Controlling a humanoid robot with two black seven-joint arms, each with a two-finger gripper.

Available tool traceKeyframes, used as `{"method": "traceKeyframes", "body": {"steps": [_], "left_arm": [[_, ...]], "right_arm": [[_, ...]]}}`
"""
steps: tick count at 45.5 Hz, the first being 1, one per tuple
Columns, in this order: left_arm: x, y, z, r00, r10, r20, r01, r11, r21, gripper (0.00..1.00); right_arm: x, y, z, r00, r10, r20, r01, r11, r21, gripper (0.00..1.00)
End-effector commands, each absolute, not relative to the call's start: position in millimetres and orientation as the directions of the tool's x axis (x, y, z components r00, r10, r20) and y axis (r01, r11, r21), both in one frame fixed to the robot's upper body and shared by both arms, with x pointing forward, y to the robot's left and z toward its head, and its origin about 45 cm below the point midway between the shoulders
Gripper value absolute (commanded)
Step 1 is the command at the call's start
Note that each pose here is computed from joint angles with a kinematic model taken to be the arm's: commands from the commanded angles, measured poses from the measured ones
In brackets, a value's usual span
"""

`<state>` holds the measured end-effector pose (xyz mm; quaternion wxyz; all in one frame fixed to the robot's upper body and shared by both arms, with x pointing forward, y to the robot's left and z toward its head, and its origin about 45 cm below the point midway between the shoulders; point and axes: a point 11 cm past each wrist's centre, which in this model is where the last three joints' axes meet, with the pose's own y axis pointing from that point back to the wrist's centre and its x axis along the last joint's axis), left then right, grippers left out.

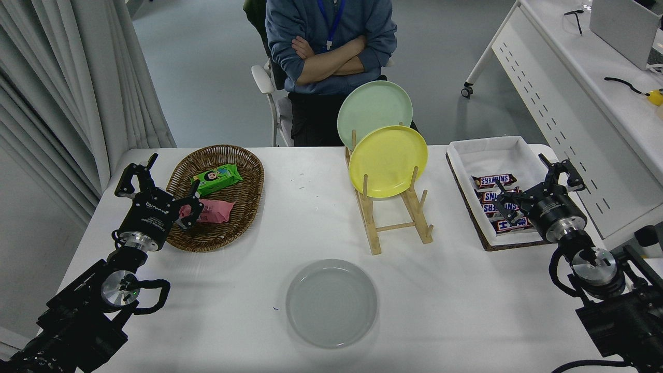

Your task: Place the plate on the table

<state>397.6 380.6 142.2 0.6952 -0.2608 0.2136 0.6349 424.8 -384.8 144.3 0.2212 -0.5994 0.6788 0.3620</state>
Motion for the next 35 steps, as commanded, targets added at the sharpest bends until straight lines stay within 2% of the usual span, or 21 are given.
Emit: {"method": "traceKeyframes", "body": {"steps": [1,6,7,8,35], "left_arm": [[397.6,380.4,142.4,0.103,0.771,-0.628,-0.9941,0.058,-0.092,1.00],[397.6,380.4,142.4,0.103,0.771,-0.628,-0.9941,0.058,-0.092,1.00],[397.0,381.0,141.4,0.101,0.772,-0.628,-0.9944,0.057,-0.089,1.00],[397.6,380.6,142.4,0.103,0.770,-0.629,-0.9941,0.057,-0.092,1.00],[397.7,380.6,142.3,0.102,0.772,-0.628,-0.9942,0.057,-0.091,1.00]], "right_arm": [[427,-385,146,-0.188,-0.655,-0.732,-0.977,0.047,0.209,0.99],[429,-381,147,-0.171,-0.647,-0.743,-0.980,0.033,0.197,0.99],[431,-380,149,-0.166,-0.645,-0.746,-0.981,0.031,0.191,0.99],[433,-379,152,-0.159,-0.647,-0.745,-0.982,0.027,0.186,0.99],[439,-357,153,-0.120,-0.652,-0.748,-0.984,-0.023,0.178,0.99]]}}
